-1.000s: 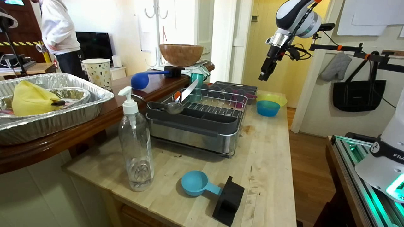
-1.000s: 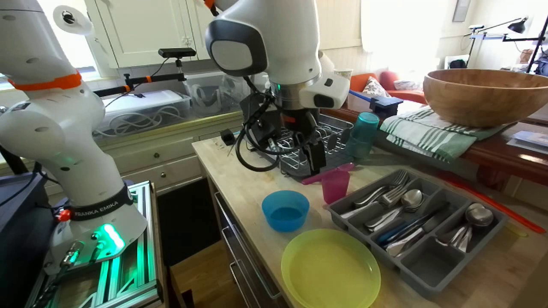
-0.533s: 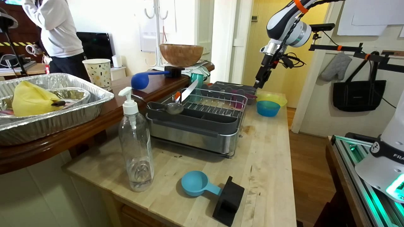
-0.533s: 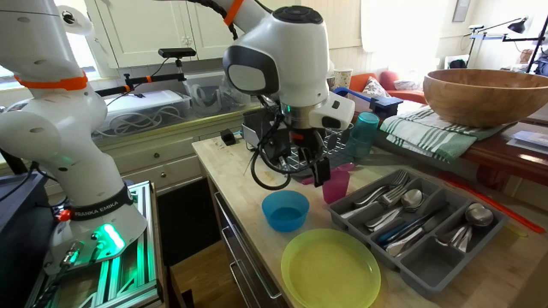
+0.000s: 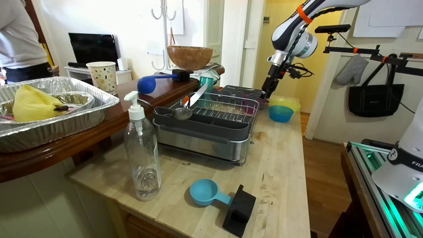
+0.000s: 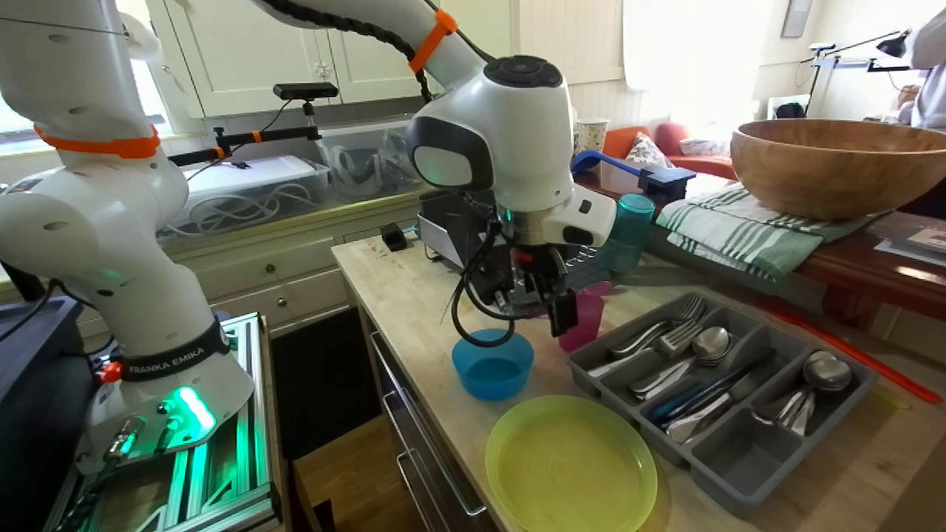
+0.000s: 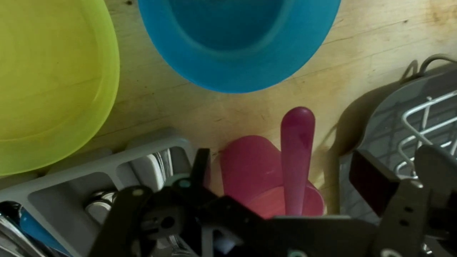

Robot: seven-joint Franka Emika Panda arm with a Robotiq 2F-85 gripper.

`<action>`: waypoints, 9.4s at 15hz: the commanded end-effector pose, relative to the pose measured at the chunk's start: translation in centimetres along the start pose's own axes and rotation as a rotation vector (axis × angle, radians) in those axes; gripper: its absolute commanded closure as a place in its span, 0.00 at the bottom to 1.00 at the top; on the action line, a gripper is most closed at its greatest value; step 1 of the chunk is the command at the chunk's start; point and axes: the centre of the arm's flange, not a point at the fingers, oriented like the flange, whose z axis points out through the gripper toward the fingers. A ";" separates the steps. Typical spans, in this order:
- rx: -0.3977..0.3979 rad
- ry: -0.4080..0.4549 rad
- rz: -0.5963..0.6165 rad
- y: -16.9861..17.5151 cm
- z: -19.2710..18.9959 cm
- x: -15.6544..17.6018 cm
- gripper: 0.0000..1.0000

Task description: Put the pink spoon on the plate rack, then put the blue bowl on the plate and then the yellow cup

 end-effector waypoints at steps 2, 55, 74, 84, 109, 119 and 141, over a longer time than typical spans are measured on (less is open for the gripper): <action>-0.012 0.024 -0.014 0.7 1.7 1.2 0.27; -0.106 -0.151 -0.267 13.1 -7.1 7.6 0.95; -0.093 -0.098 -0.258 11.6 0.5 13.0 0.95; -0.122 -0.068 -0.206 10.5 0.0 12.3 0.31; 0.007 -0.067 -0.011 -1.2 -7.9 -2.3 0.00; -0.023 -0.116 0.073 1.4 -5.6 -10.3 0.00; -0.078 0.041 0.273 4.7 -0.8 -11.5 0.04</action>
